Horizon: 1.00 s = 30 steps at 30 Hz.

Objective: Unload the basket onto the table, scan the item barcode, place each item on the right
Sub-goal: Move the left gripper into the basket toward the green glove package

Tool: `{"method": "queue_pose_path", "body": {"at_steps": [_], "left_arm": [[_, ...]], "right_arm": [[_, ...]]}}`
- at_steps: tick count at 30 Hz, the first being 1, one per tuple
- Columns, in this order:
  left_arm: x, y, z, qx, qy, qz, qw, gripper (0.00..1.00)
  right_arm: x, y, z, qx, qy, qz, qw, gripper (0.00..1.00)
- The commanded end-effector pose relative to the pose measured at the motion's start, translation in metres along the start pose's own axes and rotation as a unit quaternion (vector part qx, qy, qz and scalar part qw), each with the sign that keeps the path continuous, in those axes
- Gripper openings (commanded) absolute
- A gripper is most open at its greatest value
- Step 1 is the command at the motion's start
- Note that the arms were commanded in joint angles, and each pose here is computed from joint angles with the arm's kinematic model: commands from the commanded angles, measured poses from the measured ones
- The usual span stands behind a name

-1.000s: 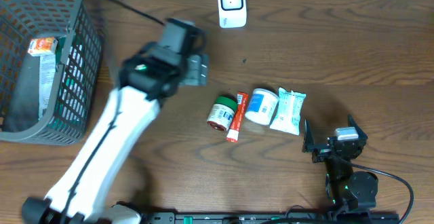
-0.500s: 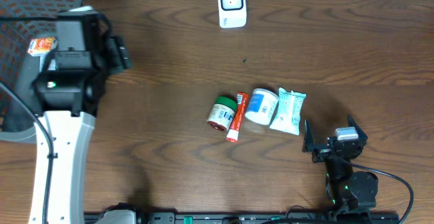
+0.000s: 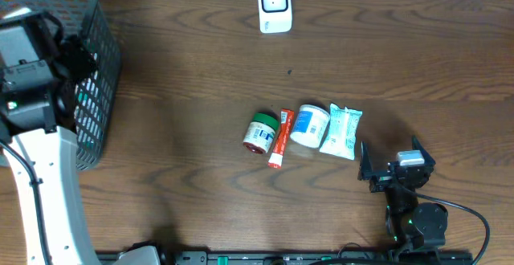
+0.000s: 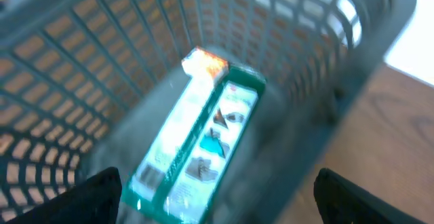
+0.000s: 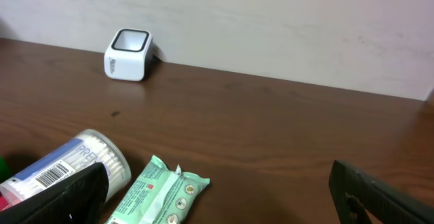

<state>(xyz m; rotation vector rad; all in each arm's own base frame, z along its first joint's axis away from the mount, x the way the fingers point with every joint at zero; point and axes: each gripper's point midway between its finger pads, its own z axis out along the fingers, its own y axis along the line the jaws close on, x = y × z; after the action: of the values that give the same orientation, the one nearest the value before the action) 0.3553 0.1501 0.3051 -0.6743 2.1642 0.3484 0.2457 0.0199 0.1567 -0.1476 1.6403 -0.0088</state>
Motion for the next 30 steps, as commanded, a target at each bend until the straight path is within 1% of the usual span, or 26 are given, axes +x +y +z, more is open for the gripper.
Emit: {"method": "queue_pose_path", "body": {"at_steps": [1, 4, 10, 12, 14, 17, 19, 25, 30], "left_arm": [[-0.007, 0.015, 0.017, -0.022, -0.004, -0.006, 1.000, 0.88], [-0.003, 0.026, 0.033, -0.037, 0.011, -0.012, 0.999, 0.88], [0.014, 0.052, 0.069, -0.069, 0.056, 0.008, 0.996, 0.88], [0.019, 0.063, 0.079, -0.079, 0.069, 0.001, 0.995, 0.88], [0.025, 0.068, 0.090, -0.066, 0.081, -0.010, 0.994, 0.89], [0.031, 0.068, 0.108, -0.016, 0.098, -0.027, 0.995, 0.89], [0.035, 0.073, 0.117, -0.002, 0.105, -0.038, 0.994, 0.89], [0.046, 0.092, 0.148, -0.010, 0.117, -0.045, 0.992, 0.90], [0.064, 0.085, 0.177, 0.013, 0.143, -0.049, 0.988, 0.90]], "right_arm": [[0.000, 0.001, 0.000, -0.001, 0.000, -0.003, 1.000, 0.99], [0.000, 0.001, 0.000, -0.001, 0.000, -0.003, 1.000, 0.99], [0.000, 0.001, 0.000, -0.002, 0.000, -0.003, 1.000, 0.99], [0.000, 0.001, 0.000, -0.001, 0.000, -0.003, 1.000, 0.99], [0.000, 0.001, 0.000, -0.002, 0.000, -0.003, 1.000, 0.99], [0.000, 0.001, 0.000, -0.001, 0.000, -0.003, 1.000, 0.99], [0.000, 0.001, 0.000, -0.002, 0.000, -0.003, 1.000, 0.99], [0.000, 0.001, 0.000, -0.001, 0.000, -0.003, 1.000, 0.99], [0.000, 0.001, 0.000, -0.001, 0.000, -0.003, 1.000, 0.99]]}}
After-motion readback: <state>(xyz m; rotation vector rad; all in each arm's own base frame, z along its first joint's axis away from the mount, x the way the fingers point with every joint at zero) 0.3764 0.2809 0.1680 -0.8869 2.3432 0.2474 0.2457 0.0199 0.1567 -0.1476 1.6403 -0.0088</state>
